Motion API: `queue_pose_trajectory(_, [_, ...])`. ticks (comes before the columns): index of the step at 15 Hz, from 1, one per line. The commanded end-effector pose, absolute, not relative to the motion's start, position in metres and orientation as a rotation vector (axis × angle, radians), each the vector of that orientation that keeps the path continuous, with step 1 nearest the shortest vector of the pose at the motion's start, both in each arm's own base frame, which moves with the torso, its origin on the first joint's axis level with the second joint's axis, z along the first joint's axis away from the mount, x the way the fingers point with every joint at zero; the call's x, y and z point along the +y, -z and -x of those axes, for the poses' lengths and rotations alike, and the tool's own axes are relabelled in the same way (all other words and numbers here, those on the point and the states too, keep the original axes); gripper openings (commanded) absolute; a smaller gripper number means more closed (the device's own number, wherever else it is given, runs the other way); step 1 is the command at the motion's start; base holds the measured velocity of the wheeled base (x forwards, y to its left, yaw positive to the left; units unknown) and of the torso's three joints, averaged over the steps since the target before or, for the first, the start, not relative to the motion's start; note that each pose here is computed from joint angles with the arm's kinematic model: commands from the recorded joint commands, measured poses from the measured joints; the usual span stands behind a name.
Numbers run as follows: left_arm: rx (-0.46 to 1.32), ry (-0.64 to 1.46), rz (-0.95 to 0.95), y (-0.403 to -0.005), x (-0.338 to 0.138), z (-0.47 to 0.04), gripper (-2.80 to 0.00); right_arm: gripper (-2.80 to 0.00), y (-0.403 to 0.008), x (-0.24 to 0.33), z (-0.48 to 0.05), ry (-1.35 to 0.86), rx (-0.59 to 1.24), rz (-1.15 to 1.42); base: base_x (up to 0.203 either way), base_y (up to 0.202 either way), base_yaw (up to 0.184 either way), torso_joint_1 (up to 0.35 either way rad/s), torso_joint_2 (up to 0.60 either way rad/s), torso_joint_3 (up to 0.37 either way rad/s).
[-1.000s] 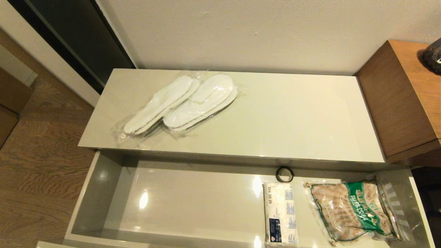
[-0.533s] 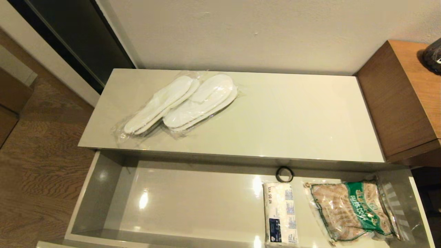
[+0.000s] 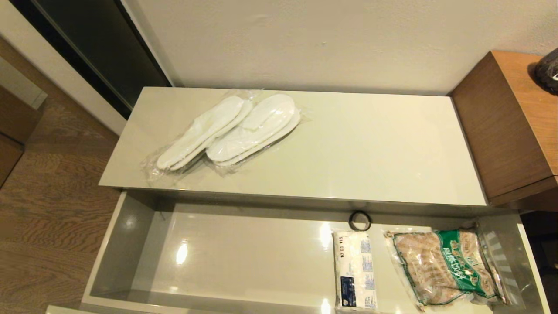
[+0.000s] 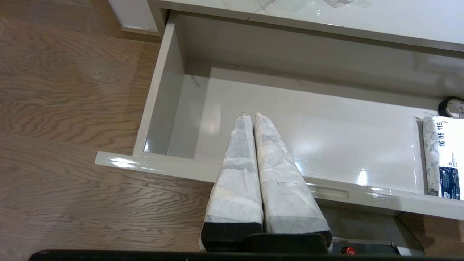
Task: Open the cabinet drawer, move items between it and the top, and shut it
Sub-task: Pick up the disposable slippers on the table
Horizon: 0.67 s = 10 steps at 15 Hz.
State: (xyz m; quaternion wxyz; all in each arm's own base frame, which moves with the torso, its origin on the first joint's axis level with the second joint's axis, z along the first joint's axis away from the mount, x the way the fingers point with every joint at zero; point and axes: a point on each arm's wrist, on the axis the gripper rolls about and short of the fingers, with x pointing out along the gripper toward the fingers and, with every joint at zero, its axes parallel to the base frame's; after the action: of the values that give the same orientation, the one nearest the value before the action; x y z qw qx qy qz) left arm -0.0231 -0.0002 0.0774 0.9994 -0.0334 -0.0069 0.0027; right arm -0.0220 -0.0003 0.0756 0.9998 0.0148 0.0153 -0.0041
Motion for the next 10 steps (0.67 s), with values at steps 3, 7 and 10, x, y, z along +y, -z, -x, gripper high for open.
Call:
queue_pose_trajectory(3, [-0.012,-0.006,0.067,-0.0775,-0.0002,0.0229,-2.8,-2.8,-0.0756,-0.0003,0.0218,0.008,0.034,-0.03,0.0,0.0,0.0,0.0,0.0,0.0])
queue_pose_trajectory(7, [-0.007,-0.003,0.039,-0.0767,-0.0003,0.0228,-2.8,-2.8,-0.0756,-0.0003,0.0218,0.007,0.034,-0.028,0.0,0.0,0.0,0.0,0.0,0.0])
queue_pose_trajectory(10, [-0.009,-0.005,0.034,-0.0772,-0.0002,0.0229,-2.8,-2.8,-0.0756,-0.0003,0.0217,0.007,0.035,-0.023,0.0,0.0,0.0,0.0,0.0,0.0])
